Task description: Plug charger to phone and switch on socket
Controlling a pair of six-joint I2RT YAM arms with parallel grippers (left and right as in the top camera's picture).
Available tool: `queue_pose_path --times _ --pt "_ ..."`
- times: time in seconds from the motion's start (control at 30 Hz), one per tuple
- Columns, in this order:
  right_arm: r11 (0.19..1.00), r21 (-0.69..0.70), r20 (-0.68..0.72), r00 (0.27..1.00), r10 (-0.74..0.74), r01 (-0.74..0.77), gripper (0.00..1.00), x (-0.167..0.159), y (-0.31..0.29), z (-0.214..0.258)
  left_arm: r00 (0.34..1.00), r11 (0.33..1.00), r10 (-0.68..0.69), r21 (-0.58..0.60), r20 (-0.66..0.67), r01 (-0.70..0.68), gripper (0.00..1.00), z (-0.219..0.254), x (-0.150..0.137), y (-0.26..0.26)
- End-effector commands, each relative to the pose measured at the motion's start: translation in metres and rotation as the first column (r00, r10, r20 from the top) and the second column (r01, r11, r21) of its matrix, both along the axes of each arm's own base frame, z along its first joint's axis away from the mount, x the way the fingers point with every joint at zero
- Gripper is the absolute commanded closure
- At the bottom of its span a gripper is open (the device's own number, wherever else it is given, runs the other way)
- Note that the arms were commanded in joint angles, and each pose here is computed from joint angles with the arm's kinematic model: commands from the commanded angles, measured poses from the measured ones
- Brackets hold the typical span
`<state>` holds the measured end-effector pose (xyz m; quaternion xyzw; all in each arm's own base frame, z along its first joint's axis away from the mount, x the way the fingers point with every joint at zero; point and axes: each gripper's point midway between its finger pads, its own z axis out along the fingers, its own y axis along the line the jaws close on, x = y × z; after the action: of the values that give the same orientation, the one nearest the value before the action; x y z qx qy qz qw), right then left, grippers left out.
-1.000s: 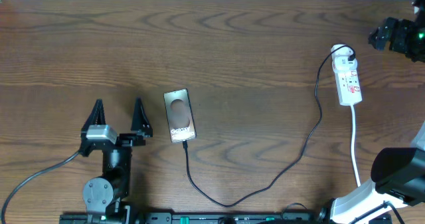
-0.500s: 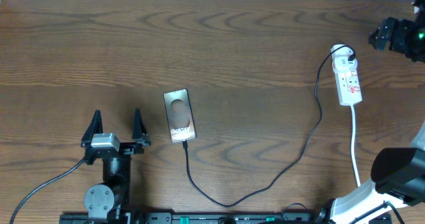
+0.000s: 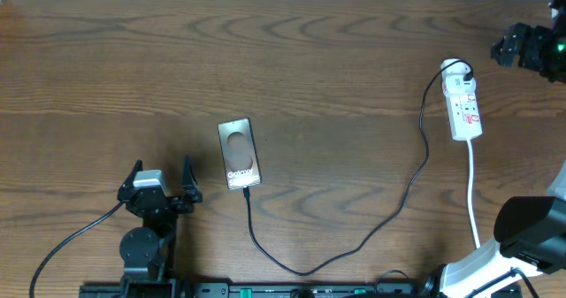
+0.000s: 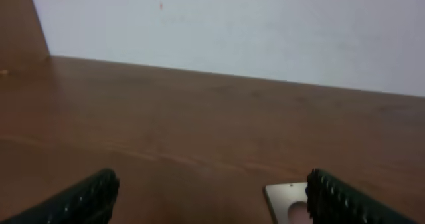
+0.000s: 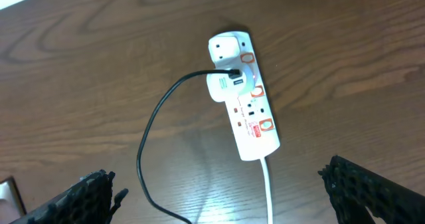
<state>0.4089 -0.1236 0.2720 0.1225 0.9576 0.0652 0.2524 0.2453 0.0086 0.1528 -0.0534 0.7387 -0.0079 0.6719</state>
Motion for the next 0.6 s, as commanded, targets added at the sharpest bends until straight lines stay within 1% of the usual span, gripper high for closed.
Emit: queue_pose_path --times 0.0,0.17,0.27,0.57 --pt "1.000 0.002 0.010 1.000 -0.013 0.013 0.01 -0.0006 -0.0013 0.0041 0.997 0.999 0.045 0.009 -0.059 -0.044 0.09 -0.0164 -0.0025 0.0105" --pt "1.000 0.001 0.010 1.000 -0.013 0.013 0.01 -0.0006 -0.0013 0.0041 0.996 0.998 0.062 0.010 -0.060 -0.061 0.09 -0.0165 -0.0029 0.0154" --pt "1.000 0.001 0.010 1.000 -0.013 0.013 0.01 -0.0006 -0.0013 0.0041 0.996 0.998 0.058 0.033 -0.061 -0.056 0.09 -0.0166 -0.0029 0.0152" --pt "1.000 0.001 0.010 1.000 -0.013 0.013 0.01 -0.0006 -0.0013 0.0041 0.997 0.999 0.043 0.030 -0.062 -0.042 0.09 -0.0167 -0.0027 0.0126"
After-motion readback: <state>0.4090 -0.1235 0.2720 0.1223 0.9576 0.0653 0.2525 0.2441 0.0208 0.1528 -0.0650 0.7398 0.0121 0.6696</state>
